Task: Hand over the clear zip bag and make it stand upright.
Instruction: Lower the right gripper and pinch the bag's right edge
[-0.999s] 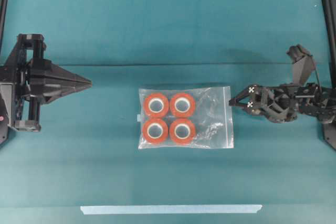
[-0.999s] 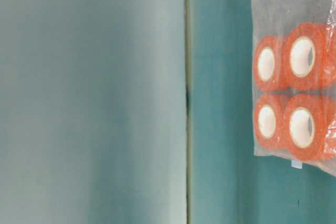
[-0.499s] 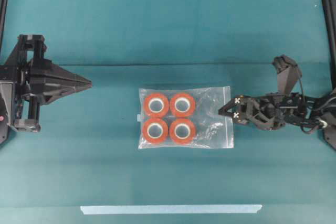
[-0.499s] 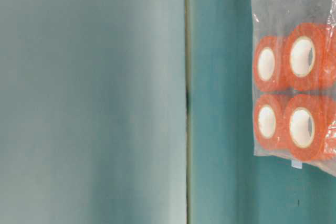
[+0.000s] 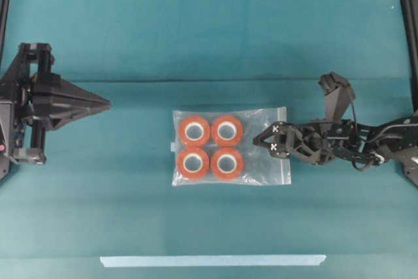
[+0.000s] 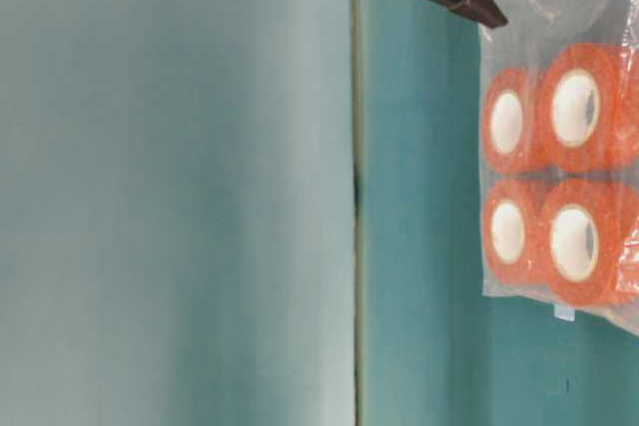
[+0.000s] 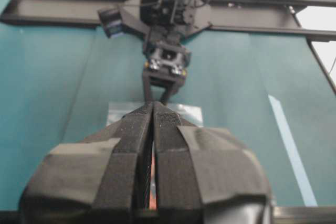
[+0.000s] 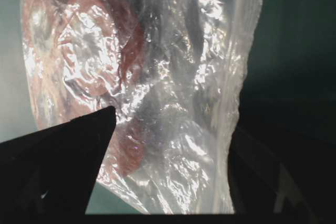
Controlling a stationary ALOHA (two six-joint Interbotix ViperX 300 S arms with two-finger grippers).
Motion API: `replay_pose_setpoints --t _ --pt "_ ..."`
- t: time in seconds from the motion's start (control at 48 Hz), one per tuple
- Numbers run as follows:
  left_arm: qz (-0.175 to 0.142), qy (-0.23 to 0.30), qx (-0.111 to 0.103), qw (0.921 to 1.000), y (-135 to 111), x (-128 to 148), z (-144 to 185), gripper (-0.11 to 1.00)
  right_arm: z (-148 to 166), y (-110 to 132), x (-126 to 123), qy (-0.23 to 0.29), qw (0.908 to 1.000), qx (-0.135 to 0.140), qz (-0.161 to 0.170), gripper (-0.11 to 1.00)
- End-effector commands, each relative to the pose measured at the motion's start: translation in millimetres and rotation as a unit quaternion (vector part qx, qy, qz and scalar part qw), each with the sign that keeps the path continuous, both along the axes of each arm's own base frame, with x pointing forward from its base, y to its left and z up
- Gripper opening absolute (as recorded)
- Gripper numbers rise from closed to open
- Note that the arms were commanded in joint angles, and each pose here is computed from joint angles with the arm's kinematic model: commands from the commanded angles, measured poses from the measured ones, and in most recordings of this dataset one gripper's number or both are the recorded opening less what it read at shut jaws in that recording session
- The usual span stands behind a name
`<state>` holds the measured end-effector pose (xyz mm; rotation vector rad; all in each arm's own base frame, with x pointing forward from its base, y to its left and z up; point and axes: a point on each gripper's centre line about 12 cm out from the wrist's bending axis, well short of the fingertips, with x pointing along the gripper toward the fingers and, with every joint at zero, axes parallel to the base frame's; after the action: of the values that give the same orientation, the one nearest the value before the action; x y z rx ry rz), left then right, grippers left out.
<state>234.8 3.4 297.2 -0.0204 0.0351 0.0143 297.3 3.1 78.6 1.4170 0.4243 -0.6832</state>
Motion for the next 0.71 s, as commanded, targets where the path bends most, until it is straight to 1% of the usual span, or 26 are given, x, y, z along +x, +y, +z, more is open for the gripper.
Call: replay_pose_setpoints --t 0.0,0.208,0.312,0.416,0.541,0.604,0.687 --pt "0.0 -0.004 0.003 1.0 -0.1 0.6 4.2 -0.01 -1.2 7.4 3.5 0.002 0.9999 0.005 0.009 0.91" --pt "-0.001 0.0 0.003 1.0 -0.4 0.0 3.7 -0.01 -4.1 10.9 1.8 0.013 0.9997 0.01 0.015 0.89" --pt "-0.001 0.0 0.005 1.0 -0.4 0.0 3.7 -0.01 -6.1 11.8 0.7 0.023 0.9995 0.018 0.013 0.88" --pt "-0.002 -0.001 0.005 1.0 -0.8 -0.3 4.2 -0.01 -8.5 13.9 -0.4 0.037 0.9988 0.029 0.014 0.83" --pt "-0.002 -0.003 0.006 1.0 -0.8 -1.1 5.1 -0.01 -17.0 16.4 -5.5 0.069 0.9966 0.043 0.016 0.7" --pt "-0.002 -0.002 0.006 1.0 -0.8 -1.6 4.2 -0.01 -20.8 16.7 -7.3 0.08 0.9956 0.047 0.016 0.58" --pt "-0.002 -0.001 0.007 1.0 -0.8 -1.7 3.6 -0.01 -22.6 15.0 -8.3 0.084 0.9953 0.047 0.013 0.44"
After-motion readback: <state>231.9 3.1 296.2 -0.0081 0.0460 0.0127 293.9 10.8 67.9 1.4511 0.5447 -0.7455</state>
